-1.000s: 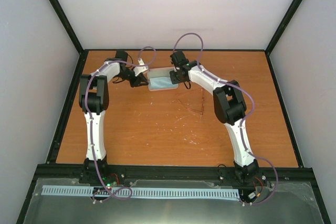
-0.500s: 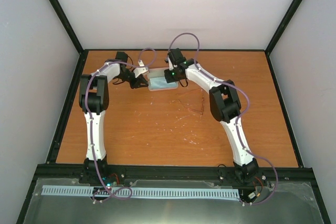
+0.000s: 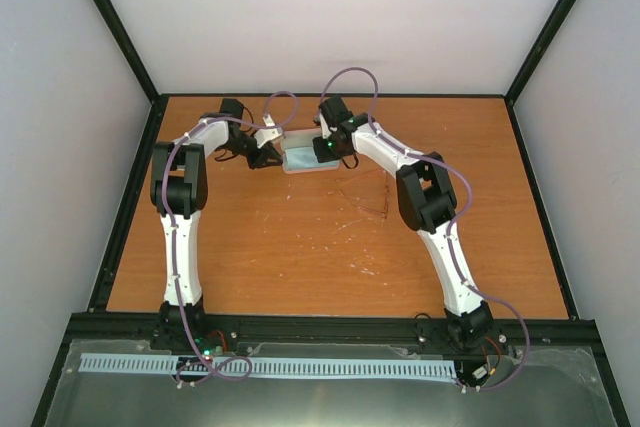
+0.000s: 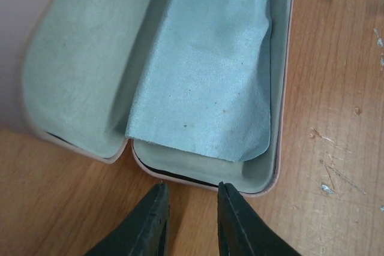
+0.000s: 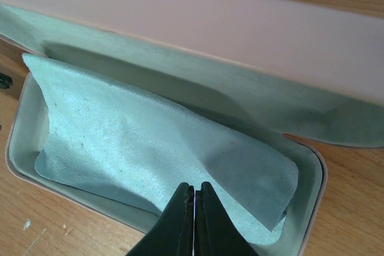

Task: Organize the sunglasses
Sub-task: Place the glasses cleaning cloth in the sunglasses case.

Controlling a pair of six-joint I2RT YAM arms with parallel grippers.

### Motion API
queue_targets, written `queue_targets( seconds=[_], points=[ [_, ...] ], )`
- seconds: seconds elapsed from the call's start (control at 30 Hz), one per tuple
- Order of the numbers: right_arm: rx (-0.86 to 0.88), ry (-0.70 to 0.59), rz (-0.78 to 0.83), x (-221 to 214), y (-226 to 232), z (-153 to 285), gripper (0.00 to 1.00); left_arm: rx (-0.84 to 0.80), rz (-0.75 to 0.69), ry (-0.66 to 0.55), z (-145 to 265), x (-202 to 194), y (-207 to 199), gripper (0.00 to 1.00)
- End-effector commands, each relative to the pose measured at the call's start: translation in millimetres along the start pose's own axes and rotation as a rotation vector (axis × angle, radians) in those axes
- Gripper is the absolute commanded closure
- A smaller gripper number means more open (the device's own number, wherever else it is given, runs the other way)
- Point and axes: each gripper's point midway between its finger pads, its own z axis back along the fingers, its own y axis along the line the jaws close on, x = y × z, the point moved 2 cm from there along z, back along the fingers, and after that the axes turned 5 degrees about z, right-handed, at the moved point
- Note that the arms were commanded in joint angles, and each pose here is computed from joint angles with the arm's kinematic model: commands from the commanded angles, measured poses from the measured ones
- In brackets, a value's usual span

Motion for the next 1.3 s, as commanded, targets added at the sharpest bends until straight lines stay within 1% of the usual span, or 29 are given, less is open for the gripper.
queue_targets(
  seconds=[0.0,0.23,0.53,0.77,0.87,0.97,1.03,1.07,1.13,1.23,1.27],
  points=[
    [-0.015,0.029,-0.018,-5.7,-7.3,-12.3,0.97,-0.001,-0.002,-0.028,7.6,5.8,0.3,0.75],
    [-0.053,0.048,-0.027,-7.5,-15.5,-23.6,0.97,0.000,0.008,-0.026,8.3,3.6,1.5,0.75],
    [-0.170,0.000,-0.032,3.3,-32.4,-14.1,0.97,-0.001,0.013,-0.029,9.2,4.0,2.5,0.75],
    [-0.164,0.007,-0.035,2.3,-32.2,-18.9,0.97,-0.002,0.015,-0.029,10.1,4.0,0.9,0.75],
    [-0.145,0.001,-0.036,2.5,-28.3,-12.0,0.96,-0.003,0.014,-0.030,11.4,4.8,0.1,0.75],
    [-0.128,-0.043,-0.038,7.9,-22.3,11.2,0.92,-0.003,0.010,-0.034,14.6,8.1,-1.1,0.75],
    [-0.129,-0.090,-0.046,13.0,-19.0,36.2,0.89,0.000,0.007,-0.036,16.6,10.0,-1.4,0.74],
    [-0.137,-0.108,-0.050,14.3,-18.4,49.3,0.85,0.003,0.005,-0.037,17.9,11.2,-1.5,0.74],
    [-0.166,-0.150,-0.063,17.4,-18.0,84.6,0.72,0.012,0.005,-0.037,21.1,13.6,-1.7,0.74],
    [-0.222,-0.197,-0.083,12.3,-22.0,125.4,0.67,0.032,0.006,-0.056,29.6,18.4,-0.7,0.74],
    [-0.243,-0.217,-0.091,9.5,-23.9,139.7,0.63,0.041,0.008,-0.066,33.5,20.3,0.1,0.73]
  ],
)
